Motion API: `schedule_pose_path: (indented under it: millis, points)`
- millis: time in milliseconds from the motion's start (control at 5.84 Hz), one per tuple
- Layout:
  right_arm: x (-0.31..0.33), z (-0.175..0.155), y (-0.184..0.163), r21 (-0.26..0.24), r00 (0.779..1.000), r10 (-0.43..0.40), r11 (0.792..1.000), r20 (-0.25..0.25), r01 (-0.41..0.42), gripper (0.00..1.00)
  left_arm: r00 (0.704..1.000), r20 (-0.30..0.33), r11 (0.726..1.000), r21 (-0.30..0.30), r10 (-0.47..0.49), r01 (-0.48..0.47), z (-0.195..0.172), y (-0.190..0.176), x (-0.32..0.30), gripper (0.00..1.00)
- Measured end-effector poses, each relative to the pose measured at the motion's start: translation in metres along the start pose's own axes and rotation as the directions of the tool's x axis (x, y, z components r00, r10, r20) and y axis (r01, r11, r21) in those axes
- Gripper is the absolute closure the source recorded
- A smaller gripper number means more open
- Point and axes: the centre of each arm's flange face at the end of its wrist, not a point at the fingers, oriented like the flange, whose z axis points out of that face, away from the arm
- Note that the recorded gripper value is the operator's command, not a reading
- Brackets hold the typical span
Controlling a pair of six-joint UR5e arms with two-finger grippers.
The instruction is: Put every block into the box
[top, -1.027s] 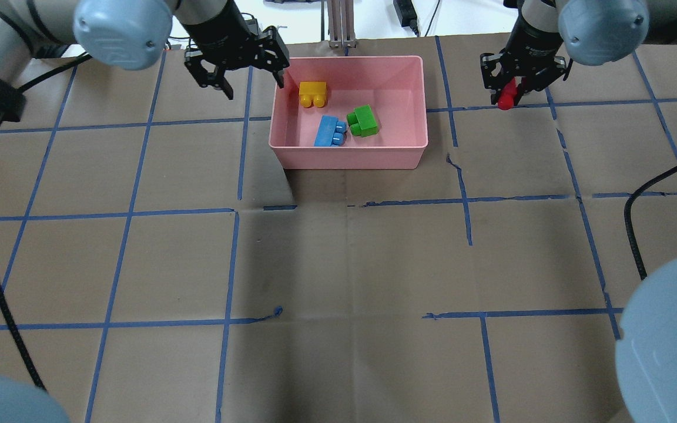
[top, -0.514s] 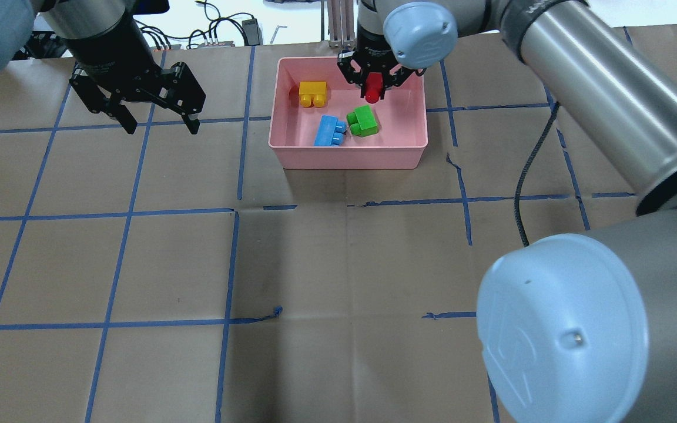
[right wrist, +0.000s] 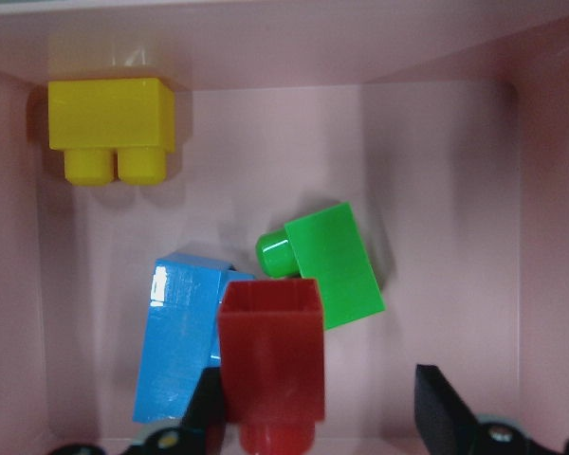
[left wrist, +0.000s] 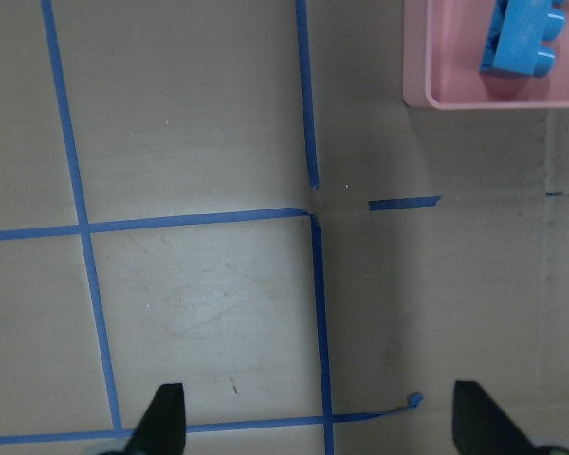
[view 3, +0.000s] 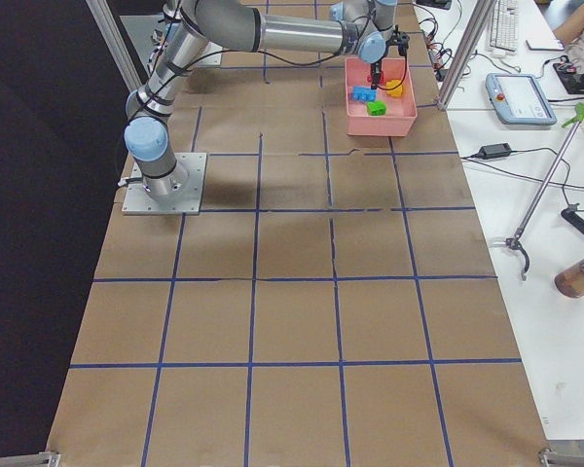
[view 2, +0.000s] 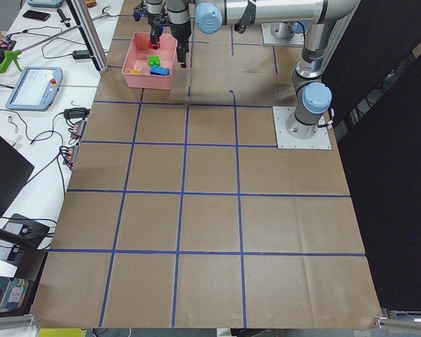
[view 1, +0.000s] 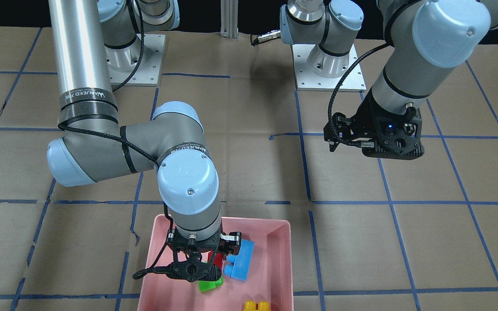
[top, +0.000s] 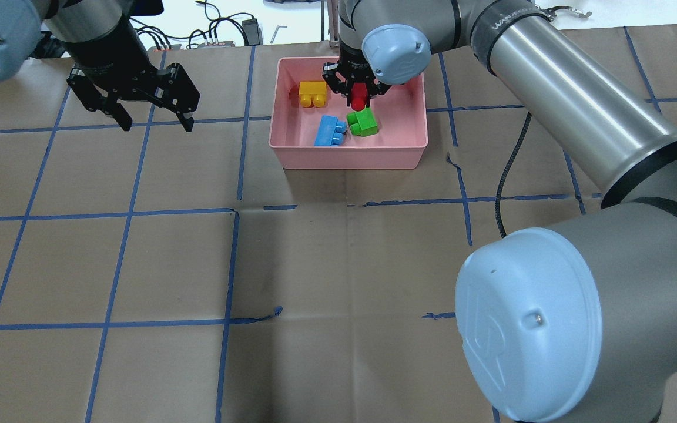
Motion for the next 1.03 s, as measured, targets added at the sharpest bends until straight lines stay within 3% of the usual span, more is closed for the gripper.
schedule_pose_path:
  millis: [342,685,856,1027]
  points:
    - [0.020,-0.014,-0.009,0.025,1.000,0.022,0.999,0.001,-0.022,0.00,1.000,-0.004,0.998,0.070,0.004,-0.003,-0.014,0.005,0.001,0.01]
    - [0.057,-0.070,-0.016,0.076,1.000,0.021,0.997,0.008,-0.021,0.00,1.000,-0.003,0.996,0.094,0.004,-0.003,-0.024,0.008,0.001,0.01]
    - [0.079,-0.100,-0.007,0.068,1.000,0.012,0.998,-0.003,-0.012,0.00,1.000,-0.004,0.995,0.101,0.004,-0.004,-0.027,0.008,0.002,0.01]
    - [0.117,-0.128,0.011,0.020,1.000,0.000,1.000,-0.024,0.001,0.00,1.000,-0.005,0.994,0.105,0.005,-0.004,-0.029,0.010,0.003,0.01]
